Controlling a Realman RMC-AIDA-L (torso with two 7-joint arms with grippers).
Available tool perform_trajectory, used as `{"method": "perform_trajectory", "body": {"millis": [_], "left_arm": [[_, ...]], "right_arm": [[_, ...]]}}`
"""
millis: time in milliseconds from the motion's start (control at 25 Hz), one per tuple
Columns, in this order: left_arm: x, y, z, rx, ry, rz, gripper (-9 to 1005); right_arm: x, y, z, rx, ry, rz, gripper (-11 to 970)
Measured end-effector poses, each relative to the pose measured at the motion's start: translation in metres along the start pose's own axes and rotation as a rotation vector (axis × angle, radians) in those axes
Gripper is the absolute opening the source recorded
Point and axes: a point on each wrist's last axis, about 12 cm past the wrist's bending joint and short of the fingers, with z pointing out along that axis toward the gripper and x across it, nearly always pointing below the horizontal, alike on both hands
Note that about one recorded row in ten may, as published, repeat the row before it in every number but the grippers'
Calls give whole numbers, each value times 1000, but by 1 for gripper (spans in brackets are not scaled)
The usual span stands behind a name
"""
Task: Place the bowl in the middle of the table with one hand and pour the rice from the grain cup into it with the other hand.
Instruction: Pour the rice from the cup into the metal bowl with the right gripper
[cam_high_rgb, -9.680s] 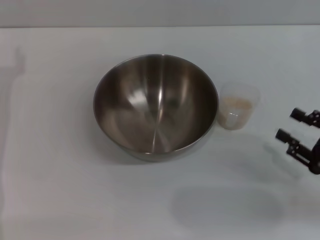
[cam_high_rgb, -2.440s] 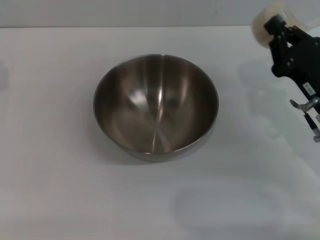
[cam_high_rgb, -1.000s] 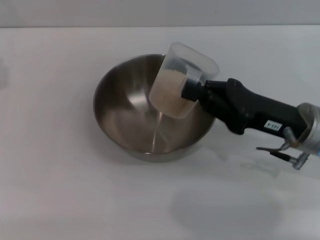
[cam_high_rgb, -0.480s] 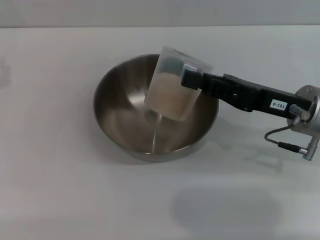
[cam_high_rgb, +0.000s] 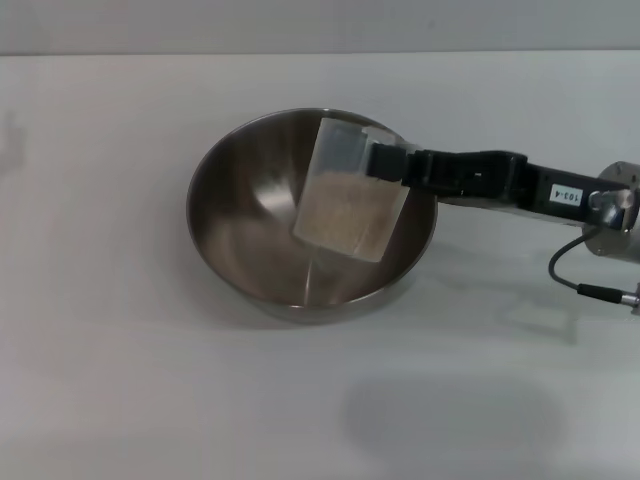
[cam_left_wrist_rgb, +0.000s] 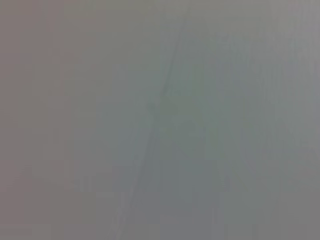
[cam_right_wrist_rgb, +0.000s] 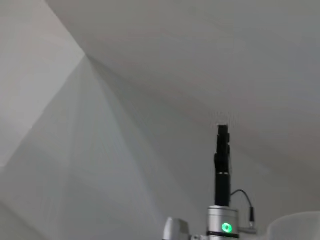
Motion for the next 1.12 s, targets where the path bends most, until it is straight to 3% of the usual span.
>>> {"method": "perform_trajectory", "body": {"millis": [320,480,760,800,1120], "left_arm": [[-1,-1,2,25,2,6,573],[-3,-4,6,42,-10,3,573],[-5,-6,9,60,-20,1,573],[-6,-6,10,66,-22,3,573],[-8,-7,15,76,-33,10,573]], "right_arm": [[-12,8,-3,-70,-99,135,12],[-14,6,-4,-72,-133,282,11],[-12,5,-4,-105,-193,421,12],[-12,3,0,-110,-191,488,12],[-15,-4,7,-61,-174,575,12]]}}
